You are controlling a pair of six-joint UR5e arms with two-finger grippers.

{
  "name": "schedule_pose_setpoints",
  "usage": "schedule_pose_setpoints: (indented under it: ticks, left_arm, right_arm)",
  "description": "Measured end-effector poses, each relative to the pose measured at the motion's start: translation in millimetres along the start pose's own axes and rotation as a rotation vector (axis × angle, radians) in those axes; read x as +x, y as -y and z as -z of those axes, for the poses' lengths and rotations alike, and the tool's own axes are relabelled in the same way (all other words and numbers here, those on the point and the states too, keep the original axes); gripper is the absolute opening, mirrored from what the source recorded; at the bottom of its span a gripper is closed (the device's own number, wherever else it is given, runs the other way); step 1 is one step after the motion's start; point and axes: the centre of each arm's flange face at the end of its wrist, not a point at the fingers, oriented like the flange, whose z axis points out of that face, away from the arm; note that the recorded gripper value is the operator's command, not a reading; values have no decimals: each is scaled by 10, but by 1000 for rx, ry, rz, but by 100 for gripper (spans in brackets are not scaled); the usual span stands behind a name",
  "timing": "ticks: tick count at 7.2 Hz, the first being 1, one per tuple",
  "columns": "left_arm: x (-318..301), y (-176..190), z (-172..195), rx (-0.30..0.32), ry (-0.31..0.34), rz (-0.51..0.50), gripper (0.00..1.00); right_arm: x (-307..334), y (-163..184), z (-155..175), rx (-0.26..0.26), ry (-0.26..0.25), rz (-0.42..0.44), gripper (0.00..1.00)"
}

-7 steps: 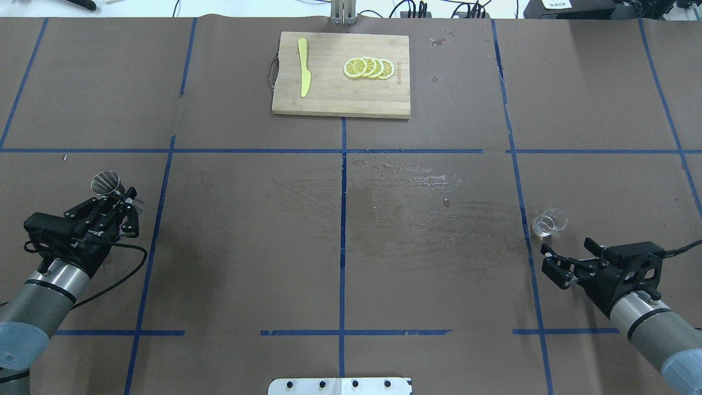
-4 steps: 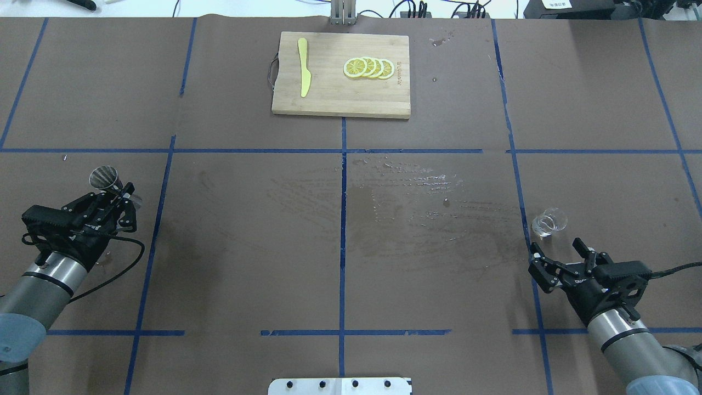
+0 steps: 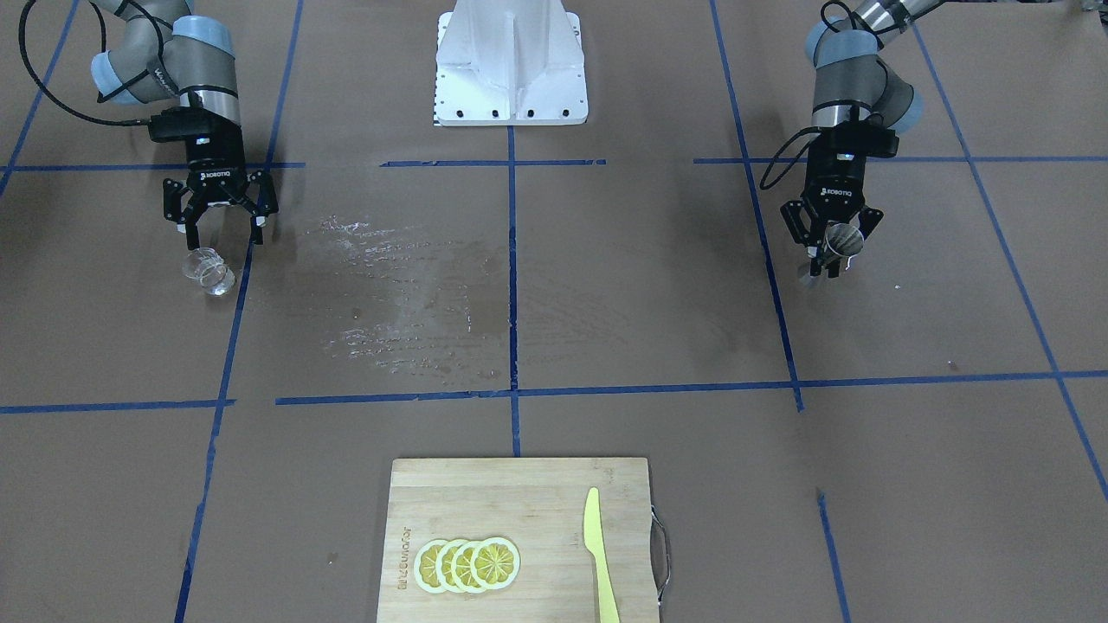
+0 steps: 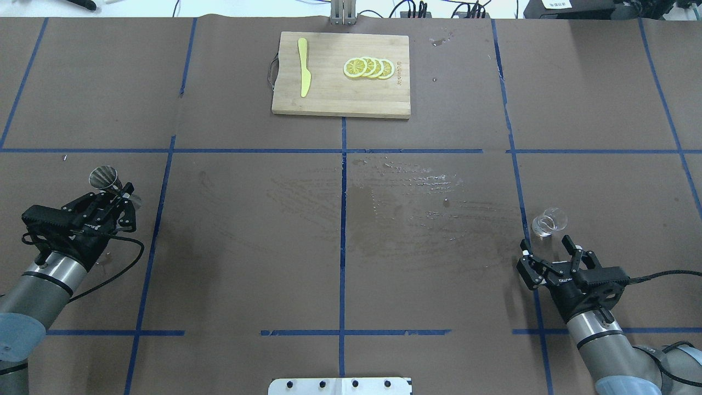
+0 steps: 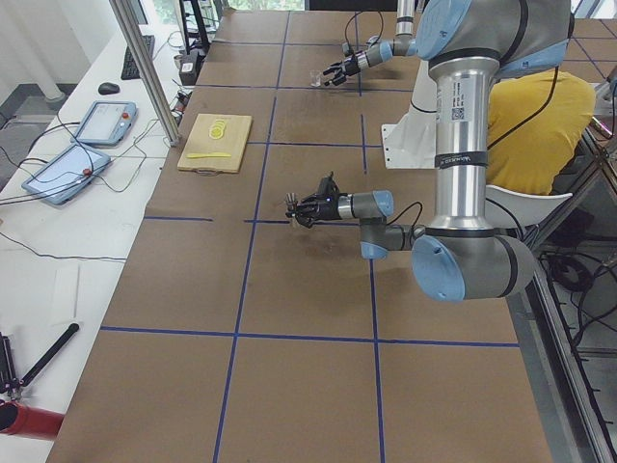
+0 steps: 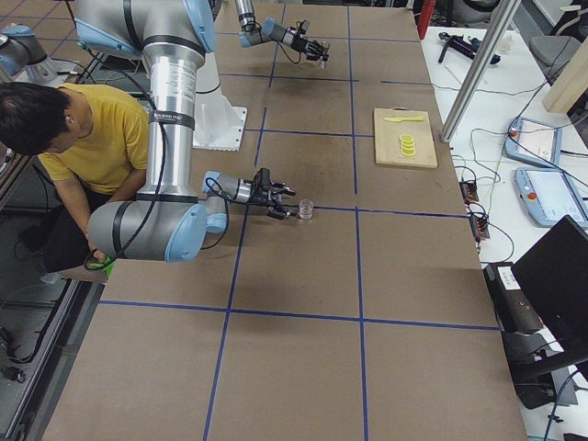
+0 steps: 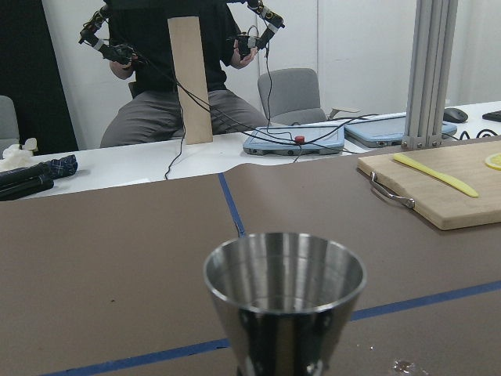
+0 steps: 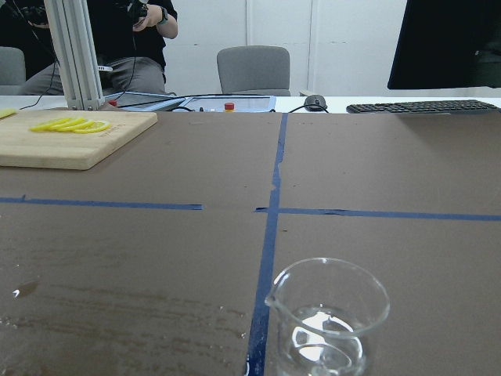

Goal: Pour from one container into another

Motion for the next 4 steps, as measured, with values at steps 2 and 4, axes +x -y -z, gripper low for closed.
schedule_pose_setpoints:
  ticks: [2, 4]
  left_arm:
    - [-1, -2, -1, 0, 0, 0, 0]
    - [-2, -1, -1, 0, 0, 0, 0]
  right_arm:
    - [40, 47, -98, 16, -20, 17, 95]
    - [-77, 55, -266, 34, -35, 15, 92]
